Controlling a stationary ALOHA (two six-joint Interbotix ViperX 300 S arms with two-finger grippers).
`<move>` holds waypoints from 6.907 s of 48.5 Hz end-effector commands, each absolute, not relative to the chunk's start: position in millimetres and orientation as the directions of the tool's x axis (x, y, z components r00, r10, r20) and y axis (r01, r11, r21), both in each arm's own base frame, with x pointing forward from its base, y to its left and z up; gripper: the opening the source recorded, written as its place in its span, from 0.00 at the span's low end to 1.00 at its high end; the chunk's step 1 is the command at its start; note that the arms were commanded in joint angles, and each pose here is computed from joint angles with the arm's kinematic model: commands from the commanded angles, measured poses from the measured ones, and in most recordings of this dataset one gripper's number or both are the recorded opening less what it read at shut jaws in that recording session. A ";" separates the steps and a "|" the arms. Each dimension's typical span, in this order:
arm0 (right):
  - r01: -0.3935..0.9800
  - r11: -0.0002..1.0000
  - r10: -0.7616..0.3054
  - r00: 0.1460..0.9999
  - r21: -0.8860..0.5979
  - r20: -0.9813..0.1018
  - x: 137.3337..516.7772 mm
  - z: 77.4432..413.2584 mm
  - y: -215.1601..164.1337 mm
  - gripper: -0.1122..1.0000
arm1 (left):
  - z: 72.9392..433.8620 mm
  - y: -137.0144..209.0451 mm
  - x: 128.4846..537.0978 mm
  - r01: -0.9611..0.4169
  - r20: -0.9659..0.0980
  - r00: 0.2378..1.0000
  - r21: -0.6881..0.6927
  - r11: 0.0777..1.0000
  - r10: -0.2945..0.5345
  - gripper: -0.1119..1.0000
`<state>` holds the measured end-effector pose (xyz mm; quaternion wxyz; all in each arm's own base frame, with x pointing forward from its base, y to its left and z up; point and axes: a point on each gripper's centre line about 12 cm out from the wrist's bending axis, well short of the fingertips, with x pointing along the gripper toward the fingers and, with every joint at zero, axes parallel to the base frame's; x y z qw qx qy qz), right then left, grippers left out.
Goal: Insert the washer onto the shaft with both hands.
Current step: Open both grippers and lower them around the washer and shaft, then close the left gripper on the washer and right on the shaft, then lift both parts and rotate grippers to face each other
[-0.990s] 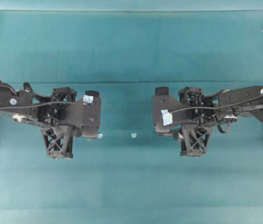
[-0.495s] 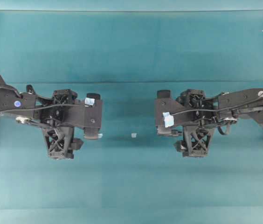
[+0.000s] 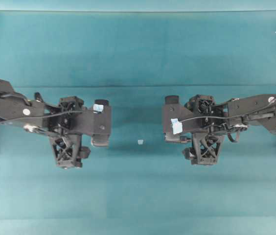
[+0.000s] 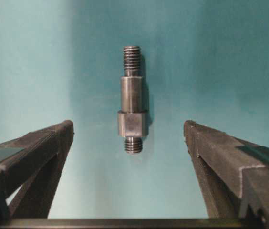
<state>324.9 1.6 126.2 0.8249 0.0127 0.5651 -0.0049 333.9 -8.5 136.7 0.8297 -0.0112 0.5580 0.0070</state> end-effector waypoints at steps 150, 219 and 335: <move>0.040 0.999 -0.003 0.322 0.010 -0.947 322.8 94.8 -6.5 0.87 | 107.2 -7.1 351.9 -0.033 -0.922 0.387 -0.014 0.999 0.000 0.82; 0.042 0.999 -0.003 0.318 0.011 -0.948 322.7 93.3 -6.9 0.11 | 107.5 -11.5 353.6 -0.005 -0.916 0.401 -0.008 1.000 -0.006 0.43; 0.037 0.998 0.012 0.622 0.045 -0.783 326.5 126.2 4.6 0.10 | 154.7 -7.8 353.5 -0.002 -0.627 0.779 -0.031 1.000 -0.018 0.43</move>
